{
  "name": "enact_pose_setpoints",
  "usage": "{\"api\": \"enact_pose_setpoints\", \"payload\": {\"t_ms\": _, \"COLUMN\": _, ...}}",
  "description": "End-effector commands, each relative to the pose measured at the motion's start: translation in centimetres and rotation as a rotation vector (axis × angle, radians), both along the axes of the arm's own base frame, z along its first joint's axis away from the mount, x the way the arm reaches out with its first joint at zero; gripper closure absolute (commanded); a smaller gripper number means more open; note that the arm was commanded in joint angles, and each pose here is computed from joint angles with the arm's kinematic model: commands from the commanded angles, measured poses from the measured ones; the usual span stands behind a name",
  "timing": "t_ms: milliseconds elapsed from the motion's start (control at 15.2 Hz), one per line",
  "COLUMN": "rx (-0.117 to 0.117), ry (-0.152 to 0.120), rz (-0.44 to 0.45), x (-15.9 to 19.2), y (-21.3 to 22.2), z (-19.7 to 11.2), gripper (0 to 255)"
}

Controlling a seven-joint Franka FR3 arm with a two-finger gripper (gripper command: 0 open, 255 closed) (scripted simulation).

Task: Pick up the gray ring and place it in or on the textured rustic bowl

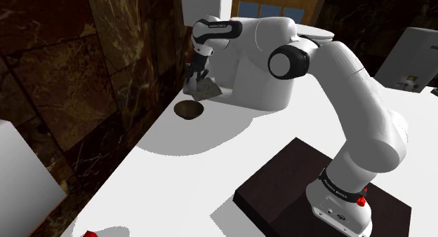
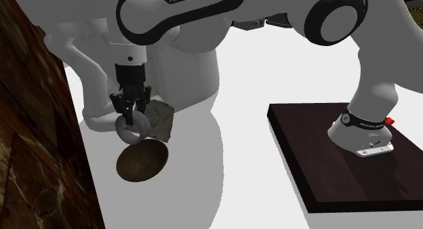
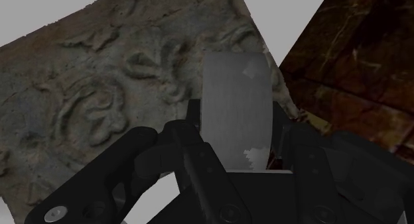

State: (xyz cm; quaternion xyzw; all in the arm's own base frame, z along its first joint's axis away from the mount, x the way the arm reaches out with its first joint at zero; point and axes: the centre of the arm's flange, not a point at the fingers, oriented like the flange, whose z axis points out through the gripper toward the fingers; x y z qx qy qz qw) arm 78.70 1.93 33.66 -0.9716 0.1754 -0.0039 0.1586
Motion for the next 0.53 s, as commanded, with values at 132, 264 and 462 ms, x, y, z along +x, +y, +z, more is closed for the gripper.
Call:
{"api": "enact_pose_setpoints", "payload": {"t_ms": 132, "rx": 0.000, "ry": 0.000, "rz": 0.000, "x": 0.4, "y": 0.3, "z": -1.9, "gripper": 255}}
{"api": "enact_pose_setpoints", "payload": {"t_ms": 264, "rx": 0.000, "ry": 0.000, "rz": 0.000, "x": 0.4, "y": 0.3, "z": -2.9, "gripper": 255}}
{"api": "enact_pose_setpoints", "payload": {"t_ms": 462, "rx": 0.000, "ry": 0.000, "rz": 0.000, "x": 0.4, "y": 0.3, "z": -4.5, "gripper": 255}}
